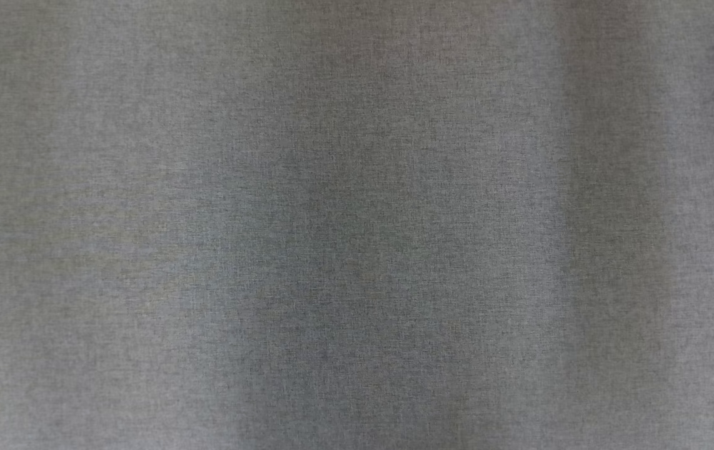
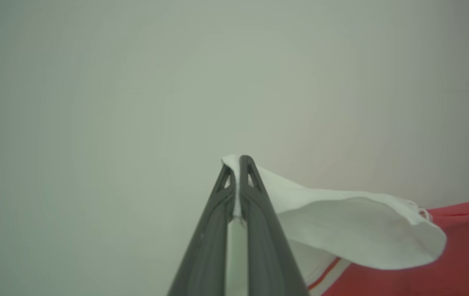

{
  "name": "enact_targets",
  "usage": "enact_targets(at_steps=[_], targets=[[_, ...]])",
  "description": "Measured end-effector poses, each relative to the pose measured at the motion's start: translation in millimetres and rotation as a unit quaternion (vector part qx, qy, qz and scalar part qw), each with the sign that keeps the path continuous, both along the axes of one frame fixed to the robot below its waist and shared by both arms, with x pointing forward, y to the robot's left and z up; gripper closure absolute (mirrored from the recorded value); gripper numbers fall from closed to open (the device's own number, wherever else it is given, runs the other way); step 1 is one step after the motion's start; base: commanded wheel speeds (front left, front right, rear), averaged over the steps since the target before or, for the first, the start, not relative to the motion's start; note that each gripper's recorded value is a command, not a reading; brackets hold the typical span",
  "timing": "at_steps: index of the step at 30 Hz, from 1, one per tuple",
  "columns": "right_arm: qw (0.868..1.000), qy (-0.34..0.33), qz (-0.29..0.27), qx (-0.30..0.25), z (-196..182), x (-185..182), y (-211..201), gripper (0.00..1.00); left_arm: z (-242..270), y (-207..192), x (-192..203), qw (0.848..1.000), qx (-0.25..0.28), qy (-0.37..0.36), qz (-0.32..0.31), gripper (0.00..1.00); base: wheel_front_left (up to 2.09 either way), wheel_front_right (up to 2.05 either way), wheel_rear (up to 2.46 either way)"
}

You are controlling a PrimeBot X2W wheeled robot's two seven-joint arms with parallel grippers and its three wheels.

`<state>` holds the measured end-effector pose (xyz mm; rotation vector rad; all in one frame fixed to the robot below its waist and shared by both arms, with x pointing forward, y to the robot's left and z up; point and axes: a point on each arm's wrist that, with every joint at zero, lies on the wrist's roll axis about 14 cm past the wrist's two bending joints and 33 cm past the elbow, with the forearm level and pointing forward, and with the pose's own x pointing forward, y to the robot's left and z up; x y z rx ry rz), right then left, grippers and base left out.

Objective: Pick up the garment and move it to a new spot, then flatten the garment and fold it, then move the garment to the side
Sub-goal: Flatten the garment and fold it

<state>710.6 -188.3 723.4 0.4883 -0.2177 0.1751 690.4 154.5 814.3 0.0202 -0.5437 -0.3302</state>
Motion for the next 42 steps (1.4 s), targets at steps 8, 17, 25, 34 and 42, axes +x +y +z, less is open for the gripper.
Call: enact_targets(at_steps=[8,17,25,34,42], targets=[[1.000,0.020,0.015,0.007,-22,-11,8,1.00,-21,6,-9,1.000,-0.025,0.016,-0.011,1.00,0.00,0.00,0.00],[0.997,0.067,0.040,0.020,-76,-49,16,1.00,-61,15,-37,0.994,-0.086,0.056,-0.026,1.00,0.00,0.00,0.00],[0.993,0.084,0.065,0.060,-107,-102,20,1.00,-96,20,-94,0.985,-0.153,0.069,-0.028,1.00,0.00,0.00,0.00],[0.984,0.132,0.046,0.110,-166,-177,3,1.00,-157,26,-179,0.972,-0.205,0.110,0.003,1.00,0.00,0.00,0.00],[0.968,0.205,0.031,0.141,-225,-258,2,1.00,-234,38,-255,0.944,-0.256,0.201,0.051,1.00,0.00,0.00,0.00]])
